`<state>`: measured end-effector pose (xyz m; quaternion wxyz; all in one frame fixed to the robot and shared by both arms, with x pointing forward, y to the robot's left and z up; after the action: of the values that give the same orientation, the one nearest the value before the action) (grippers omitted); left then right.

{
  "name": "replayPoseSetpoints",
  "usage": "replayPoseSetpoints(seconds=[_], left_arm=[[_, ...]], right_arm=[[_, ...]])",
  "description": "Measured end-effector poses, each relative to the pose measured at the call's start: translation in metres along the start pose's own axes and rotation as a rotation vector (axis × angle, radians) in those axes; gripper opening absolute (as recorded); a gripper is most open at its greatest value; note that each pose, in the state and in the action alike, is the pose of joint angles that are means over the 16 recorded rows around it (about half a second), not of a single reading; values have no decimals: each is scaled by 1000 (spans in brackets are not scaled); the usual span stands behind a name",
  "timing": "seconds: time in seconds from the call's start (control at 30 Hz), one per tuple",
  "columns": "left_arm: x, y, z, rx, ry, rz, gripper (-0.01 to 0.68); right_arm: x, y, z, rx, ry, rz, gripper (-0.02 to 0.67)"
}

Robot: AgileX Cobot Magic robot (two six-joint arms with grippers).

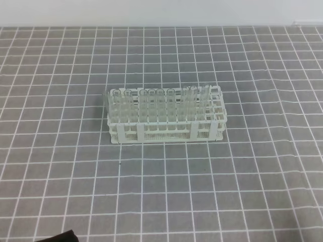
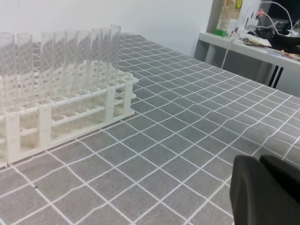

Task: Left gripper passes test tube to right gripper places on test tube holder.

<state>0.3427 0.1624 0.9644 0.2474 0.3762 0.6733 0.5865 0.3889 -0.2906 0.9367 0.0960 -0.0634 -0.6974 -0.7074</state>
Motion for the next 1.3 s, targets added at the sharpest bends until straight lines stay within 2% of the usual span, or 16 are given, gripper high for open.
replayPoseSetpoints(seconds=[0.37, 0.73, 0.87, 1.07, 1.3], left_arm=[[0, 0, 1, 6, 7, -2, -1], [1, 12, 6, 158, 36, -32, 0], [2, 20, 10, 162, 64, -36, -1], [4, 20, 12, 83, 82, 23, -1], [5, 10, -3, -51, 5, 101, -1]], right_arm=[[0, 0, 0, -6, 2, 0, -13], [0, 0, 0, -6, 2, 0, -13], [0, 0, 0, -6, 2, 0, -13], [0, 0, 0, -6, 2, 0, -13], [0, 0, 0, -6, 2, 0, -13]])
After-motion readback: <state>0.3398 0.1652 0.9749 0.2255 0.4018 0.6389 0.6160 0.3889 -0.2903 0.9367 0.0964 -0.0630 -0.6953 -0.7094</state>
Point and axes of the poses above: a point on each arm's last joint axis where the gripper is mounted, x pointing back along that axis away from the gripper, z along the wrist's bending axis when the last joint is at zero, y = z × x, the point moved 10 cm from there along -x, pointing out along that axis toward the gripper, and after that the axes turned 3 degrees about x, right-handed, at the moved point
